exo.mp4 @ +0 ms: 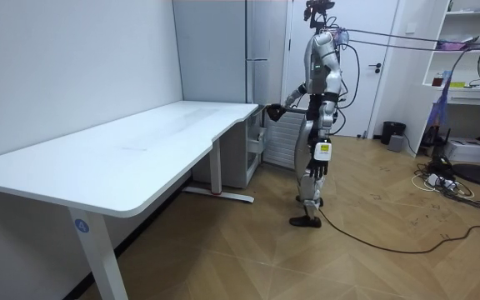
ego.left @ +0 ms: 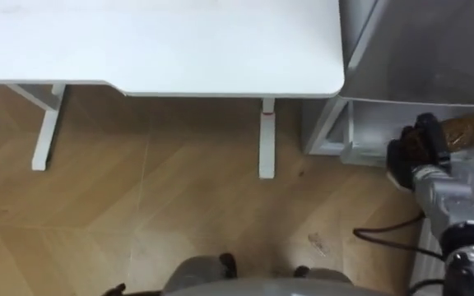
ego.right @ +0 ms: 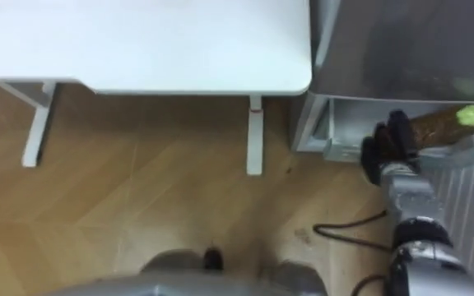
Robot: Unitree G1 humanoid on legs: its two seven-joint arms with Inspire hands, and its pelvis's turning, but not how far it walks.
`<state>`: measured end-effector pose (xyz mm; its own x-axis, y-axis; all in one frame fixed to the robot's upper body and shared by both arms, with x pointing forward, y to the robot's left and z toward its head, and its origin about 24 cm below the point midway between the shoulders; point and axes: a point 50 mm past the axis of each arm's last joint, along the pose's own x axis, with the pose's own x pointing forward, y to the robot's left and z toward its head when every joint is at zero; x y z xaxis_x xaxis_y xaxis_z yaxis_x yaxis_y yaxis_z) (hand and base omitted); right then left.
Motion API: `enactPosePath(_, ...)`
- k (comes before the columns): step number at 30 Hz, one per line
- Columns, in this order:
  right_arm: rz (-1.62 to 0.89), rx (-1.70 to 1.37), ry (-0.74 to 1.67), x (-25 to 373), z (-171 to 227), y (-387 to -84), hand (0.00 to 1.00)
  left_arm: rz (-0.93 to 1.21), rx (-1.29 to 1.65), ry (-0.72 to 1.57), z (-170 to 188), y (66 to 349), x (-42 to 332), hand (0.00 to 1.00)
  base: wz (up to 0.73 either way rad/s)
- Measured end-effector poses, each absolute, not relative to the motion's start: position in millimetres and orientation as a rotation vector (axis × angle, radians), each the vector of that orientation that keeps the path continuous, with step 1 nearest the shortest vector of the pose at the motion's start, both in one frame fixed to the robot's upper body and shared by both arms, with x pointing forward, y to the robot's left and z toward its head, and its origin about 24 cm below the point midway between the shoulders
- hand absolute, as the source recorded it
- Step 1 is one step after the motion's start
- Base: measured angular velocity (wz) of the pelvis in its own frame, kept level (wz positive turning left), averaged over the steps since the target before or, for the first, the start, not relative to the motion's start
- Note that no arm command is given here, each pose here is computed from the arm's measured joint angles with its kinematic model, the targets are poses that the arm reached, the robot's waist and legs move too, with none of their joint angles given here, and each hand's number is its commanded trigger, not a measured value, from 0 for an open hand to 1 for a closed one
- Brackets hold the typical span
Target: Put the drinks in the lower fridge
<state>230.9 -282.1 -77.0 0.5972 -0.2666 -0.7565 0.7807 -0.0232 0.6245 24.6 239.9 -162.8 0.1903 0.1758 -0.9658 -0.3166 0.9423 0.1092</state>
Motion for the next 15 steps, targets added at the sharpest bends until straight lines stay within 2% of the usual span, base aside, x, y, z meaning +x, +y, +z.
enactPosePath(15, -0.854, 1.397, 0.503, 253, -72, -276, 1.0, 0.272, -0.089, 1.293, -161, 236, 55, 0.0, 0.0)
